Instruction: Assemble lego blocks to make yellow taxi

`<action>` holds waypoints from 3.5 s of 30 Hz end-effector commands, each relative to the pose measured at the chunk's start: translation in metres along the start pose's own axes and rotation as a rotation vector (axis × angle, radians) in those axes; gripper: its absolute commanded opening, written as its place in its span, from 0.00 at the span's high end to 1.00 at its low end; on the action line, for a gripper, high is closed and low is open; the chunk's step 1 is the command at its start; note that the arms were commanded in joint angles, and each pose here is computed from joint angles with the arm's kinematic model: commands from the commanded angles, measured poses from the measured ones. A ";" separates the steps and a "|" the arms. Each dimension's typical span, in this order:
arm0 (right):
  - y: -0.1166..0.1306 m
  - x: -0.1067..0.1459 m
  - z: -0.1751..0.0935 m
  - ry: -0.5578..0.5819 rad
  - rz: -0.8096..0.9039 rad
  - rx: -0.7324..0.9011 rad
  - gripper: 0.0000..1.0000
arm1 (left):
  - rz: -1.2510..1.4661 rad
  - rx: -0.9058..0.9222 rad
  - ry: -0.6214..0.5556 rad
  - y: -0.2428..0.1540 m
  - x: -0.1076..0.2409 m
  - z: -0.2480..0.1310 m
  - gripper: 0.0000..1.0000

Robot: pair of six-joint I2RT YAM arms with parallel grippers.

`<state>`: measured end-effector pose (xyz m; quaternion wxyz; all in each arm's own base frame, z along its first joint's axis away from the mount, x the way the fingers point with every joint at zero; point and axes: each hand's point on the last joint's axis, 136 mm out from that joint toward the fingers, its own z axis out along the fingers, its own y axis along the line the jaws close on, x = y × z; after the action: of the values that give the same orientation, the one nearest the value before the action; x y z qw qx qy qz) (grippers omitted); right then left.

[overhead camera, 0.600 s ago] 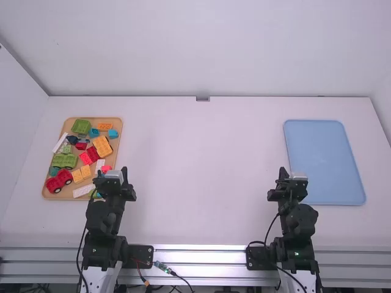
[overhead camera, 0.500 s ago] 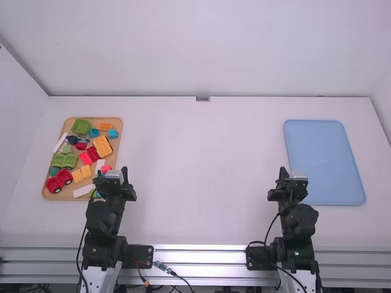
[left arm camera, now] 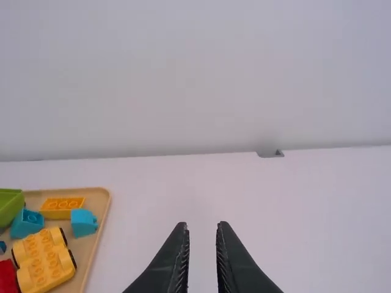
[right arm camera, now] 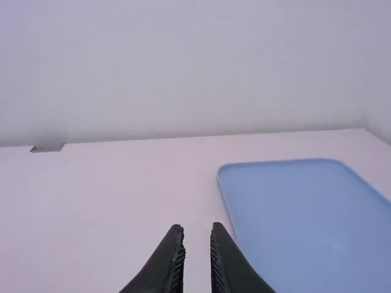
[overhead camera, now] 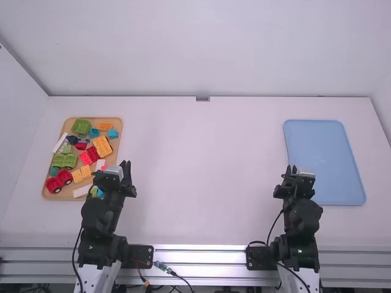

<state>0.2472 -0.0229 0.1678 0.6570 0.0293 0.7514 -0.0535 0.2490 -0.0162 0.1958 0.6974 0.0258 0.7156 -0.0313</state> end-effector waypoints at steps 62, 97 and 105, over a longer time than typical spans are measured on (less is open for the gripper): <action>0.014 -0.143 0.029 -0.029 -0.072 -0.076 0.36 | -0.294 -0.059 -0.020 0.014 -0.140 0.101 0.09; 0.026 -0.149 0.143 0.185 -0.113 -0.093 0.01 | -0.439 -0.446 0.462 0.142 -0.047 0.175 0.01; 0.030 -0.111 0.164 0.285 -0.119 -0.100 0.01 | -0.460 -0.447 0.604 0.144 -0.022 0.193 0.01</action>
<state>0.4225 -0.0110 0.2548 0.5414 -0.0420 0.8382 -0.0514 0.4445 0.1130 0.2079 0.4202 -0.2792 0.8632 -0.0167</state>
